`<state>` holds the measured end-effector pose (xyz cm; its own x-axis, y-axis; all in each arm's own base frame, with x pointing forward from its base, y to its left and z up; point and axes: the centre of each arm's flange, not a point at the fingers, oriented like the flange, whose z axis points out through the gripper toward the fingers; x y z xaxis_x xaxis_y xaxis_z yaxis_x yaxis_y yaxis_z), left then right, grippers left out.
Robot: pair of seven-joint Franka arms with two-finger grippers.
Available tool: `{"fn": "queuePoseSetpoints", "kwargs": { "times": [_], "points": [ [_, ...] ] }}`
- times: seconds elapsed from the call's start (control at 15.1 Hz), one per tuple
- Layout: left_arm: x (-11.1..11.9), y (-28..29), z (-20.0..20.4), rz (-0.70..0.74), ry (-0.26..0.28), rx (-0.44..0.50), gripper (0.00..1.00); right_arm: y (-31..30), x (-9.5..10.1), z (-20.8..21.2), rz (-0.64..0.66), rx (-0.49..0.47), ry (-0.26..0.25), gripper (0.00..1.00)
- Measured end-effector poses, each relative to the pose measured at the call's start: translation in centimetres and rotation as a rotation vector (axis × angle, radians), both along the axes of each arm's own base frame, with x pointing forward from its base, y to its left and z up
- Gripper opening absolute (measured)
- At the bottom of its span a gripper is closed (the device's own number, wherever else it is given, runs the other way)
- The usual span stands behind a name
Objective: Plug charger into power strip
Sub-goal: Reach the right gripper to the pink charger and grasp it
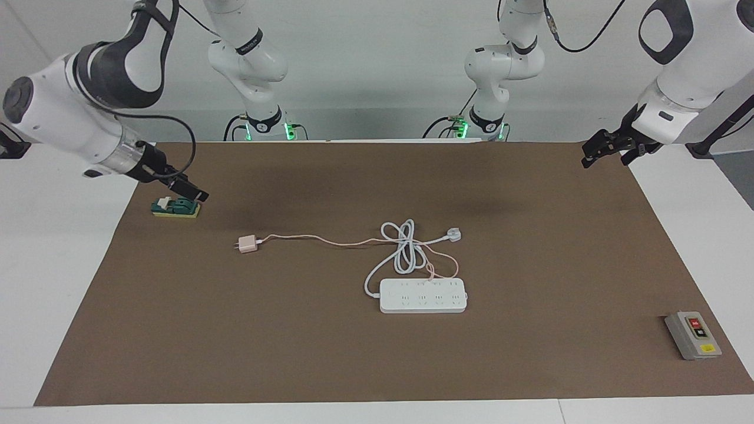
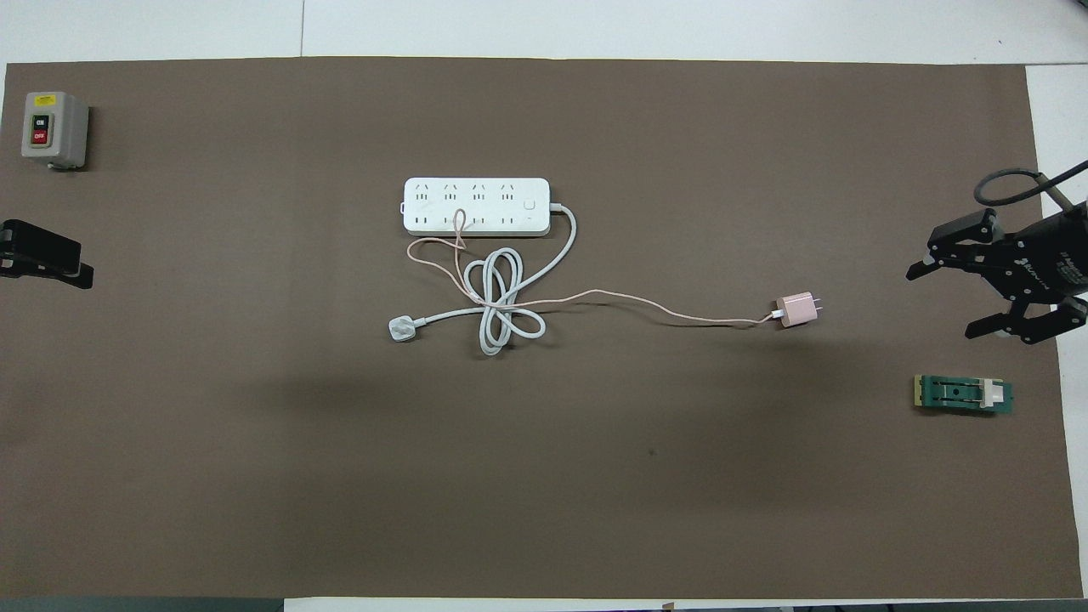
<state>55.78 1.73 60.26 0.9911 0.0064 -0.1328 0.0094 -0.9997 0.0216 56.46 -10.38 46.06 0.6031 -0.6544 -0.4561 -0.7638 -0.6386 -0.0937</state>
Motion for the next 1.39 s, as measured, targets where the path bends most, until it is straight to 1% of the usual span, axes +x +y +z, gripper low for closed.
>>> {"fn": "queuePoseSetpoints", "kwargs": {
  "times": [0.13,0.2,0.46,0.6,0.73,0.86,1.06,1.19,1.39],
  "points": [
    [0.0,0.0,0.0,0.000,0.000,0.000,1.00,-0.7,0.8,-3.9,-0.137,0.050,0.069,1.00],
    [0.0,0.0,0.0,0.000,0.000,0.000,1.00,-0.6,0.9,-5.9,-0.183,0.078,0.110,1.00],
    [0.0,0.0,0.0,-0.001,0.000,0.000,1.00,-2.1,1.6,-14.4,-0.347,0.155,0.225,1.00],
    [0.0,-0.1,0.0,-0.002,0.000,0.000,1.00,-1.7,1.6,-17.3,-0.404,0.187,0.287,1.00],
    [0.0,-0.2,-0.1,-0.004,0.001,0.000,1.00,-1.1,1.2,-19.2,-0.431,0.199,0.328,1.00],
    [0.0,-0.3,-0.2,-0.005,0.002,0.000,1.00,-0.6,0.6,-20.7,-0.447,0.197,0.349,1.00],
    [0.5,-0.2,-0.8,-0.004,-0.023,0.001,1.00,0.0,-0.2,-22.0,-0.469,0.208,0.364,1.00],
    [0.8,-0.5,-1.5,-0.006,-0.025,-0.006,1.00,0.7,-0.4,-22.5,-0.473,0.219,0.375,1.00],
    [1.6,-1.4,-2.5,0.004,-0.032,-0.095,1.00,1.1,-0.7,-22.9,-0.460,0.228,0.373,1.00]
  ]
}}
